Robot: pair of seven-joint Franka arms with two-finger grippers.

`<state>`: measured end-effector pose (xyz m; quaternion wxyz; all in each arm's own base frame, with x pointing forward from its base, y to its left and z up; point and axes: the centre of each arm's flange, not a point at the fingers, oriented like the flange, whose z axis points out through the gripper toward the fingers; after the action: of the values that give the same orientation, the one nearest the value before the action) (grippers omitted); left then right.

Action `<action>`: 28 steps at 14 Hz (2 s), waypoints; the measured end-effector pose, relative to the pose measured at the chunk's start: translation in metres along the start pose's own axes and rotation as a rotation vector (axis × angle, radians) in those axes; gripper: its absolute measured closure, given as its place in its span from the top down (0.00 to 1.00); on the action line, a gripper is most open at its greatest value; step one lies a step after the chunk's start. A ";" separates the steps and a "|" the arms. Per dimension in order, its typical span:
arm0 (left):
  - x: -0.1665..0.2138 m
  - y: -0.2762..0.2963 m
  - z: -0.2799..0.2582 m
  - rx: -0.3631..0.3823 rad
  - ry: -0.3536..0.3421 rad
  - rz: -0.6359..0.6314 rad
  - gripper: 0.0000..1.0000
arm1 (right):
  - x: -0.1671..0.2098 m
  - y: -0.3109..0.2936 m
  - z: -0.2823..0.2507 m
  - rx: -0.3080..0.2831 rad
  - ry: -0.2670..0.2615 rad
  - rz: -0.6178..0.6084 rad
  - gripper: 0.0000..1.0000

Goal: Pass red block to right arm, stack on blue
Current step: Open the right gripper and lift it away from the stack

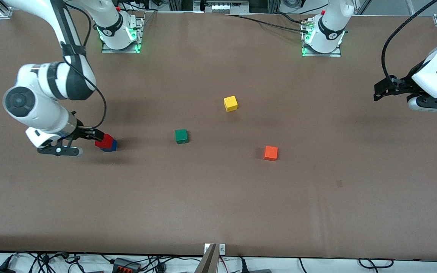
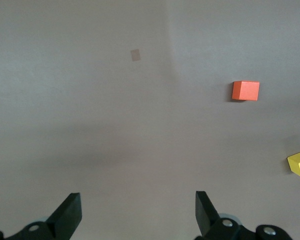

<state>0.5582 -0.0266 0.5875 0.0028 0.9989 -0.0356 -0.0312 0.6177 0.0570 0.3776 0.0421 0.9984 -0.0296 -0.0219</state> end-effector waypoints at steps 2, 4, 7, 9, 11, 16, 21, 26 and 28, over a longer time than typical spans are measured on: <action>0.000 0.000 0.000 0.000 0.000 0.000 1.00 | 0.008 0.006 -0.047 0.003 0.003 0.010 1.00; 0.000 0.000 -0.003 0.000 0.005 0.000 1.00 | 0.014 0.013 -0.091 0.006 0.016 0.022 1.00; 0.000 0.000 -0.008 0.000 0.017 0.000 1.00 | 0.013 0.025 -0.140 0.006 0.005 0.038 1.00; 0.000 0.000 -0.009 0.000 0.018 0.000 1.00 | 0.012 0.027 -0.158 0.006 0.005 0.033 1.00; 0.000 0.000 -0.009 0.001 0.018 0.001 1.00 | 0.012 0.031 -0.166 0.008 0.015 0.029 1.00; -0.001 0.000 -0.008 0.000 0.005 0.001 1.00 | 0.015 0.076 -0.191 0.049 0.063 0.056 1.00; -0.002 0.003 -0.008 0.000 0.003 0.006 1.00 | -0.004 0.119 -0.222 0.096 0.099 0.024 1.00; -0.002 0.004 -0.008 0.001 0.003 0.008 1.00 | -0.005 0.120 -0.213 0.105 0.077 0.000 1.00; -0.002 0.004 -0.008 0.001 0.003 0.008 1.00 | -0.010 0.118 -0.204 0.105 0.059 -0.003 1.00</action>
<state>0.5567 -0.0309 0.5954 0.0027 0.9988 -0.0397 -0.0298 0.6101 -0.0427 0.5915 -0.0097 0.9995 -0.0280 0.0090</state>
